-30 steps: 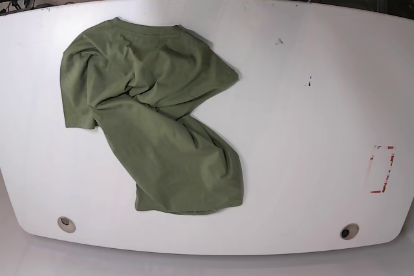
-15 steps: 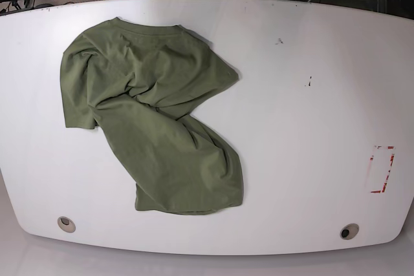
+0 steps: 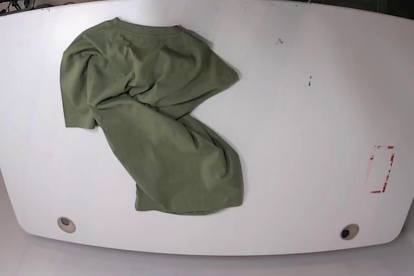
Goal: Fold the T-shirt properly
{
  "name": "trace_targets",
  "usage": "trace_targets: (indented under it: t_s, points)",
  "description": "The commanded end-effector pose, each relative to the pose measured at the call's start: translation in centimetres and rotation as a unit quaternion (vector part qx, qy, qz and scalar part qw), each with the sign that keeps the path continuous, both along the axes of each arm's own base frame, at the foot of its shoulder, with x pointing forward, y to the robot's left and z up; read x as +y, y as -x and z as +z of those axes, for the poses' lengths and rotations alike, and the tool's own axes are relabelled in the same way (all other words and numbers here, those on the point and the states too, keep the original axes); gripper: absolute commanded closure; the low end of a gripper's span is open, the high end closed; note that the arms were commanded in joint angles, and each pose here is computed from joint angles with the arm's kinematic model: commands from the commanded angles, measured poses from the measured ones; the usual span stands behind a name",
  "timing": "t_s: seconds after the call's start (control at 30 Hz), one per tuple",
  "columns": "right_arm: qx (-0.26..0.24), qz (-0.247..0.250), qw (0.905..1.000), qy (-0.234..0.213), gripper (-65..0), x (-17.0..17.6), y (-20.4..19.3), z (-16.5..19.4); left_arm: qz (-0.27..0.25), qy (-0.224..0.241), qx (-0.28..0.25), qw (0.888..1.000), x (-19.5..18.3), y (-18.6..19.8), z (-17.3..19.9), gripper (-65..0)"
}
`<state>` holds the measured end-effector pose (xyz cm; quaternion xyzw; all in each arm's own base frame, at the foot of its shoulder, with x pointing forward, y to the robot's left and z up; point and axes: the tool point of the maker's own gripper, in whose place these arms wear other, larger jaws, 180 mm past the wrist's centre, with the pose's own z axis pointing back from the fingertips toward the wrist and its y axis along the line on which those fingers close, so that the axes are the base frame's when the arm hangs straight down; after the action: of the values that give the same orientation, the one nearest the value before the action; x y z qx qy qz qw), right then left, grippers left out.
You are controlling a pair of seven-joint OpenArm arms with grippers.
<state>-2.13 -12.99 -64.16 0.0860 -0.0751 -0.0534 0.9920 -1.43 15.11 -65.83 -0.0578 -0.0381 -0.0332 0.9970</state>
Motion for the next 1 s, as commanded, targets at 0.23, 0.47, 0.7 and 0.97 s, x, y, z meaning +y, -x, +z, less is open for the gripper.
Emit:
trace_targets:
  t_s: [0.23, 0.47, 0.7, 0.97]
  points:
    - [-0.033, 0.0, 0.9994, 0.009, -12.2, 1.1, 1.6, 2.5, -0.012, -0.016, -0.052, 0.998, 2.0, 0.9, 1.8, -41.7]
    - [-0.049, -0.002, 0.9986, 0.021, -12.2, 1.3, 3.6, 5.0, 0.002, -0.037, -0.093, 0.995, 3.8, 2.1, 4.6, -41.7]
    - [-0.07, 0.005, 0.9969, 0.035, -12.2, 1.5, 5.0, 8.3, -0.032, -0.064, -0.114, 0.991, 6.3, 2.5, 8.6, -41.5]
    - [-0.104, -0.018, 0.9943, 0.018, -12.2, 2.1, 5.9, 14.1, -0.061, -0.088, -0.192, 0.976, 7.3, 1.2, 16.4, -41.5]
